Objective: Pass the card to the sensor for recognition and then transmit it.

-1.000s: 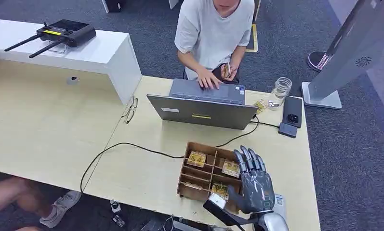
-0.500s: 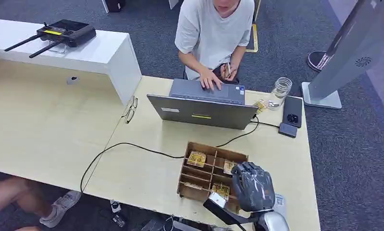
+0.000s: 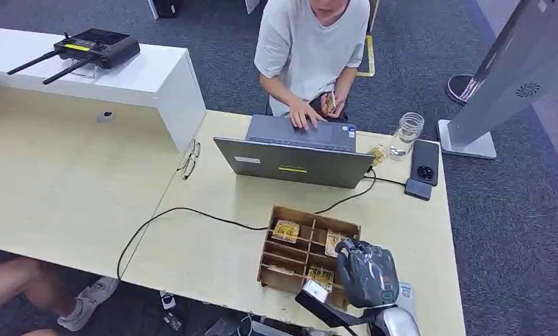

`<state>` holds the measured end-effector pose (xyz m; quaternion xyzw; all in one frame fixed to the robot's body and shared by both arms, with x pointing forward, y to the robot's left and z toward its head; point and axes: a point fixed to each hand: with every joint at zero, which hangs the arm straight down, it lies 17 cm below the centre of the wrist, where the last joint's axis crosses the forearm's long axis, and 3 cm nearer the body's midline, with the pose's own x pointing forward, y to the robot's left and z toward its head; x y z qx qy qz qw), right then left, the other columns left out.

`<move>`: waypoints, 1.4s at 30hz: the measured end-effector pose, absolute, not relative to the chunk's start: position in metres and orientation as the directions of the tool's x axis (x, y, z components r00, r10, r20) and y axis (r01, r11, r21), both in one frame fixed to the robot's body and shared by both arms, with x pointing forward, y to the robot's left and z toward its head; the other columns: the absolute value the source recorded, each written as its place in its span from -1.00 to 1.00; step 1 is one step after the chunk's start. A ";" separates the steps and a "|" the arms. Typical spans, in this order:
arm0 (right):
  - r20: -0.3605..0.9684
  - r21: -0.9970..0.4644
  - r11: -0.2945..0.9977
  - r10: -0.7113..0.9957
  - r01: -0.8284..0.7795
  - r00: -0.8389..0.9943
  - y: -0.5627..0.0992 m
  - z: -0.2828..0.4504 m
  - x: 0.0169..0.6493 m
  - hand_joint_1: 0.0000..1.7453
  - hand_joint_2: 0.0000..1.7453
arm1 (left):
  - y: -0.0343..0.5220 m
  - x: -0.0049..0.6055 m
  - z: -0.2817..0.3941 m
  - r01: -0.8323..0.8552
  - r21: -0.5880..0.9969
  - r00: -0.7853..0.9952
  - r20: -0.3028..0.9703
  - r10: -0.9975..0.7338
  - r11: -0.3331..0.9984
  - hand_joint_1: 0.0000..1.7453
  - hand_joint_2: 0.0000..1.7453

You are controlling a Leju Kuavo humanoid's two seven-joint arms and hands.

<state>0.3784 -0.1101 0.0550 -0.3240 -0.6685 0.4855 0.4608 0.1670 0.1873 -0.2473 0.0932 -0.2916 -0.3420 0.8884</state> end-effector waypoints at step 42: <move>0.325 -0.943 0.331 0.881 -0.044 -0.344 -0.111 0.042 0.356 -0.70 1.00 | 0.189 0.168 -0.246 0.534 0.368 0.604 0.463 -0.648 0.761 -1.00 -1.00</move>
